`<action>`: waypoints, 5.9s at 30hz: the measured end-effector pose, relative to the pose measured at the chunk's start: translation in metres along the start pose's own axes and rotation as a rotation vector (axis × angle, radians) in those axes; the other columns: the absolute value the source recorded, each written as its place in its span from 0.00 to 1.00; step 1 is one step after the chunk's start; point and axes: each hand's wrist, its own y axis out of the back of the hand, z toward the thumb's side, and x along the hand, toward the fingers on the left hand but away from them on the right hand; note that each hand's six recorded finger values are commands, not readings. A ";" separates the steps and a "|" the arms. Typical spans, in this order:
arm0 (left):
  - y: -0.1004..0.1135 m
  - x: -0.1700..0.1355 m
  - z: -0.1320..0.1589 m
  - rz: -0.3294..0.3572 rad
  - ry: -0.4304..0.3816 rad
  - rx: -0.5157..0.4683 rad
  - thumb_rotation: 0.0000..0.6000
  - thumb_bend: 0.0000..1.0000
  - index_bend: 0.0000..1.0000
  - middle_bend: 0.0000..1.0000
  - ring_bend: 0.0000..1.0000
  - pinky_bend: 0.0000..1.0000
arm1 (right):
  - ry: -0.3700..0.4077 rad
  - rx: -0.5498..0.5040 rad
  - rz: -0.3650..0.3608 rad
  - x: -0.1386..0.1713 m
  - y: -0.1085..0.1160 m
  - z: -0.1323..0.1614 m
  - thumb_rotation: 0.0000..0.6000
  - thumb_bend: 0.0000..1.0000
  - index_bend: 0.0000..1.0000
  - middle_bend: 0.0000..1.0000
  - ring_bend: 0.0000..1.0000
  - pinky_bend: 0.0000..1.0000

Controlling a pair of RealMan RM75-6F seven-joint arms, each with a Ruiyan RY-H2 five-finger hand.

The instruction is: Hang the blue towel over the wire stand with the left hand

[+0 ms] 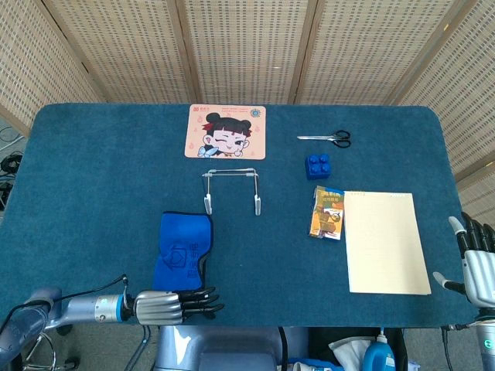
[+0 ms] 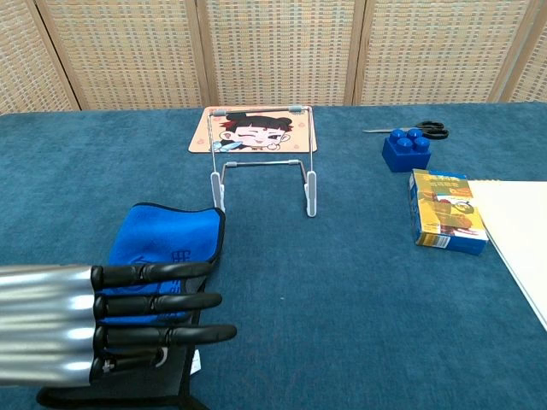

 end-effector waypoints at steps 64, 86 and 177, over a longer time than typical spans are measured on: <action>-0.114 -0.045 -0.133 -0.538 1.276 -0.919 1.00 0.24 0.34 0.00 0.00 0.00 | -0.009 0.019 0.041 -0.004 -0.010 0.000 1.00 0.00 0.00 0.00 0.00 0.00; -0.131 -0.038 -0.114 -0.588 1.335 -0.964 1.00 0.24 0.38 0.00 0.00 0.00 | -0.006 0.020 0.050 -0.003 -0.012 0.001 1.00 0.00 0.00 0.00 0.00 0.00; 0.043 -0.029 -0.232 -0.048 1.311 -0.931 1.00 0.41 0.75 0.00 0.00 0.00 | -0.011 -0.003 0.060 -0.004 -0.010 -0.001 1.00 0.00 0.00 0.00 0.00 0.00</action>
